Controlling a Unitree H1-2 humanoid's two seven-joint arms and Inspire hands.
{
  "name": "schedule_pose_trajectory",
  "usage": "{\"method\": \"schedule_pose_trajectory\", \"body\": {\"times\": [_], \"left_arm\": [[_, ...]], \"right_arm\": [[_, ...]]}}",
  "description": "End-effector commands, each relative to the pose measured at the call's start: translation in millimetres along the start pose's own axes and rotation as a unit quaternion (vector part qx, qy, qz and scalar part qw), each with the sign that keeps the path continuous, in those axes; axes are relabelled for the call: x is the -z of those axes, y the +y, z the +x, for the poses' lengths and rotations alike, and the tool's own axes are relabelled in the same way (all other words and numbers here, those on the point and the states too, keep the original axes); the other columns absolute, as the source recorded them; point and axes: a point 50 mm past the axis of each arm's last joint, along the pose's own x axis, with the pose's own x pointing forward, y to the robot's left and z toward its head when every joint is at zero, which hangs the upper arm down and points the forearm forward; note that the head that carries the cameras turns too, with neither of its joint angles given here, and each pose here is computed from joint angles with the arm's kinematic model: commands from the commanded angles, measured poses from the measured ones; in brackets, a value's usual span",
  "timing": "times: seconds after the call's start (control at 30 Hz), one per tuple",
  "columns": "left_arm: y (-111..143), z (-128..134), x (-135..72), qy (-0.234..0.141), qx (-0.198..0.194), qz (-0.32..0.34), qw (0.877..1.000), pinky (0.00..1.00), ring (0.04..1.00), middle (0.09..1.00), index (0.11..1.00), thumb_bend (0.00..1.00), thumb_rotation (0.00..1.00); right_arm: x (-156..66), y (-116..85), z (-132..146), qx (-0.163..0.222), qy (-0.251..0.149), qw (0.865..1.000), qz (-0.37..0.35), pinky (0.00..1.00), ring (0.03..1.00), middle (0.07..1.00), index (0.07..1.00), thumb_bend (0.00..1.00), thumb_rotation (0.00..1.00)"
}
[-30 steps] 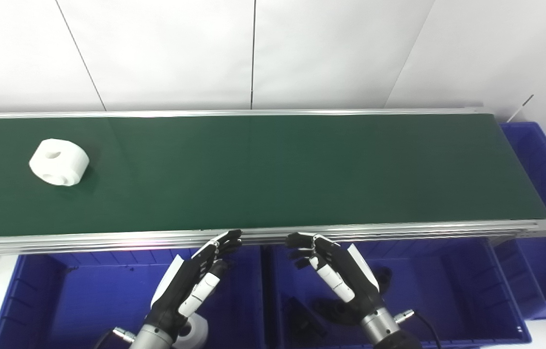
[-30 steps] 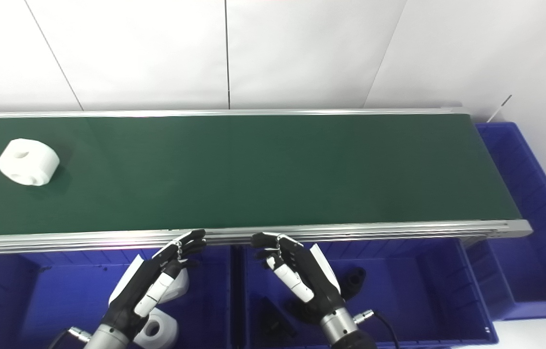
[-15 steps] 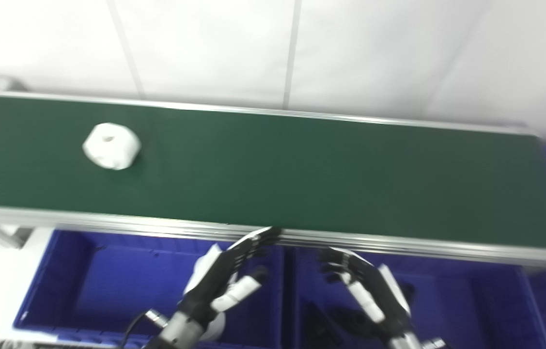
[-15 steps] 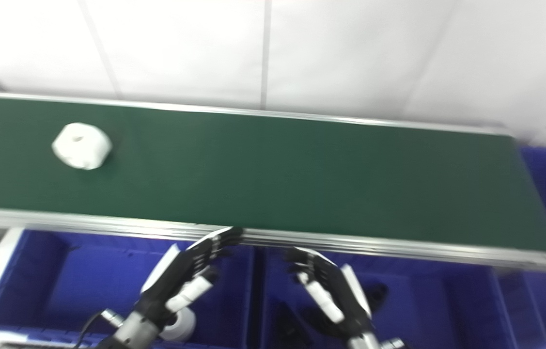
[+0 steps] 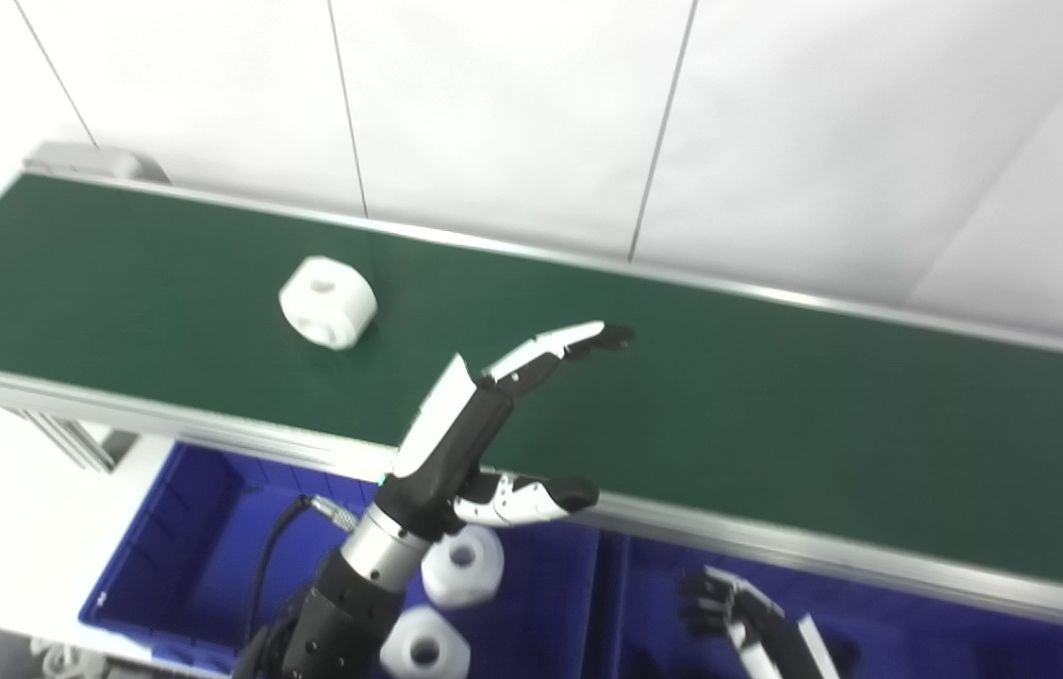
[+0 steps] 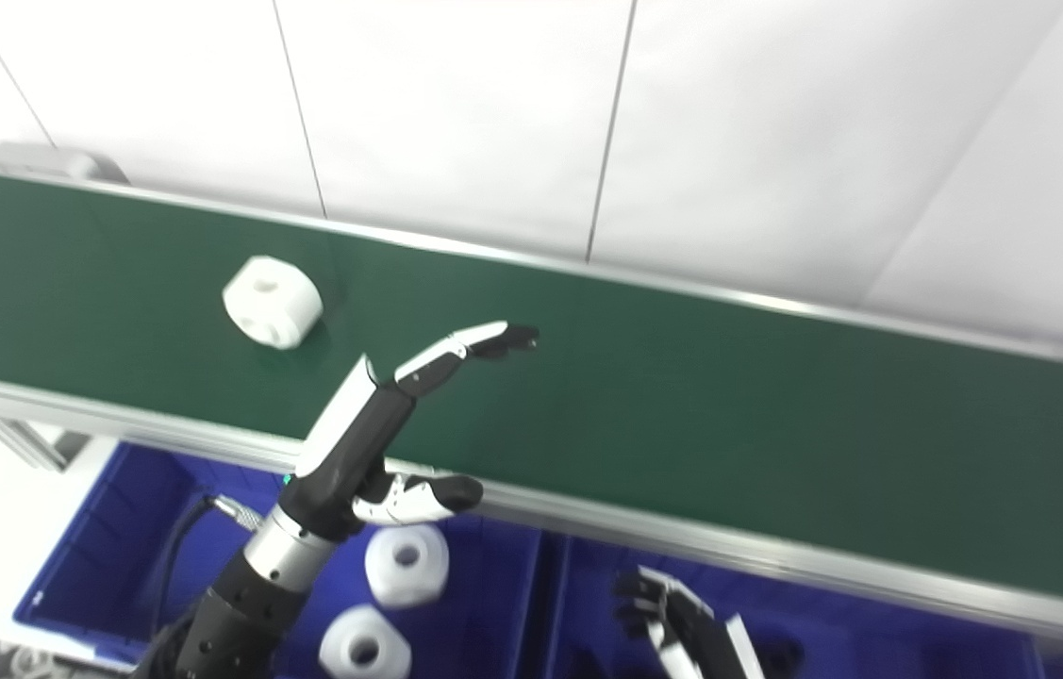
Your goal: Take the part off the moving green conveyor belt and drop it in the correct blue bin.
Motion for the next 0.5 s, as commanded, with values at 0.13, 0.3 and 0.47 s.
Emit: {"method": "schedule_pose_trajectory", "body": {"times": [0.13,0.3,0.47], "left_arm": [[31.0,33.1,14.3,-0.025,0.002,0.123,0.992,0.77,0.859,0.853,0.848,0.69,0.69],[44.8,52.4,34.4,-0.008,0.023,0.211,0.977,0.74,0.869,0.870,0.849,0.79,0.44],[52.7,67.5,56.0,0.017,0.053,0.279,0.959,0.74,0.871,0.883,0.849,0.84,0.40]], "right_arm": [[-5.5,-1.1,6.4,0.007,-0.035,0.999,0.003,0.62,0.674,0.714,0.706,0.73,0.92],[-3.0,-1.7,6.1,0.007,-0.030,1.000,0.000,0.61,0.675,0.714,0.704,0.74,0.92],[0.6,-0.7,8.3,0.010,-0.024,1.000,0.000,0.60,0.671,0.710,0.697,0.71,0.91]]}}
